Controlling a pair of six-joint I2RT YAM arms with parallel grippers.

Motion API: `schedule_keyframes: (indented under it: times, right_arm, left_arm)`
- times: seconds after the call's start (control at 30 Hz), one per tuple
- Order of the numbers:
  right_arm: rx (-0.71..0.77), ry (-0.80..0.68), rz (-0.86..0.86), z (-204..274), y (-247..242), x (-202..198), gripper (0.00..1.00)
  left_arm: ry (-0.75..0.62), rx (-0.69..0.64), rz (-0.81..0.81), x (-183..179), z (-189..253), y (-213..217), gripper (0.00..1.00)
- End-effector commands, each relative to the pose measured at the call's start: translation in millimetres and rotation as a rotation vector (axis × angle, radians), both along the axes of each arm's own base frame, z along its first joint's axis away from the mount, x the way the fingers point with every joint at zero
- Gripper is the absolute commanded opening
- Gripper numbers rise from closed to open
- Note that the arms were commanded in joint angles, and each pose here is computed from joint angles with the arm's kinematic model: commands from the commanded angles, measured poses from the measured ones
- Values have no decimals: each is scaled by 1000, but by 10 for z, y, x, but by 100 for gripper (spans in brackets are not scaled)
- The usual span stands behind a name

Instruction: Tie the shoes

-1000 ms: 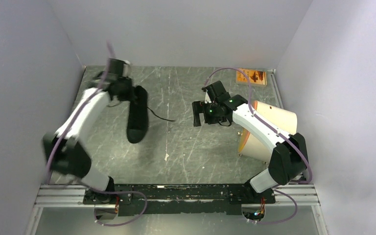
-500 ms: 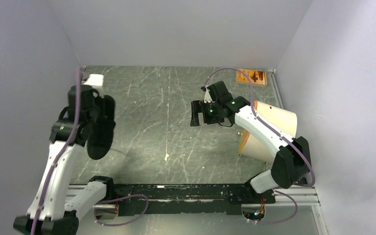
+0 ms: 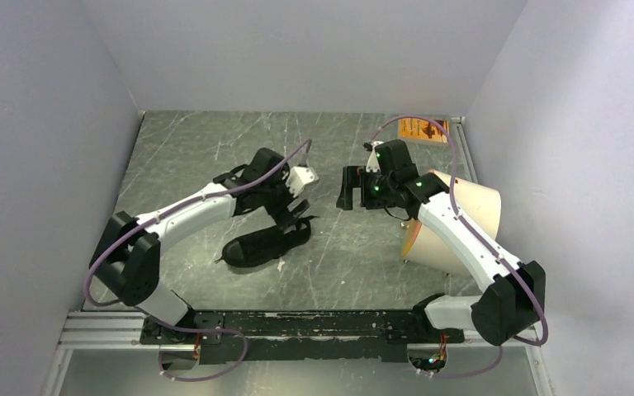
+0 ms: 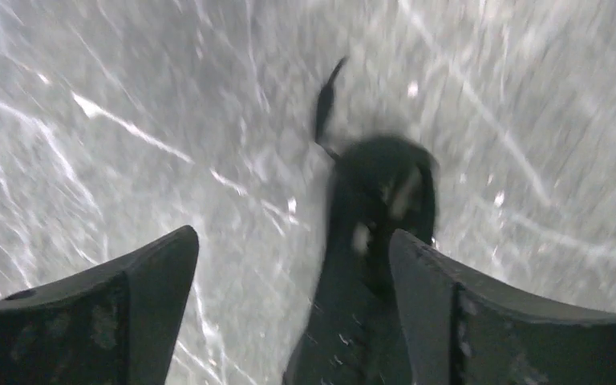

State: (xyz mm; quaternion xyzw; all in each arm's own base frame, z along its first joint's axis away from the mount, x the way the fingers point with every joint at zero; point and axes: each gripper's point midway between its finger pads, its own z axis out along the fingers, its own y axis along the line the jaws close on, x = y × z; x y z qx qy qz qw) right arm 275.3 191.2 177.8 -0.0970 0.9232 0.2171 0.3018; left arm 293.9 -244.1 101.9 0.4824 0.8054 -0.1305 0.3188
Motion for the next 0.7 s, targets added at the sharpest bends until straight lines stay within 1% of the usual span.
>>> schedule_keyframes:
  times: [0.0,0.13,0.2,0.27,0.37,0.4,0.47,0.5,0.57,0.6,0.67]
  right_arm:
    - [-42,59,-77,-203,-197,79,100]
    - [-50,81,-53,-305,-204,127,100]
    - [-54,90,9,-380,-141,137,100]
    - [-56,58,135,-400,39,142,99]
    - [-147,-94,390,-387,547,72,99]
    - [-191,-138,473,-431,686,57,97]
    - [-236,-222,599,-469,899,66,91]
    - [-236,-247,658,-495,989,68,87]
    - [-239,-298,787,-527,1164,30,79]
    - [-266,-318,850,-578,1223,7,76]
    - [-371,-343,887,-696,1263,59,73]
  left_arm:
    - [-38,-137,11,136,459,-301,97]
    - [41,-242,144,-185,607,-57,98]
    - [70,-301,273,-340,688,153,98]
    - [90,-367,422,-456,776,383,98]
    - [122,-400,664,-603,835,749,98]
    - [129,-405,736,-658,869,862,98]
    - [152,-416,816,-767,939,978,97]
    - [150,-441,847,-806,1027,1018,98]
    - [139,-528,853,-870,1231,1019,98]
    - [119,-580,840,-893,1363,1013,98]
    - [76,-650,840,-936,1577,1061,98]
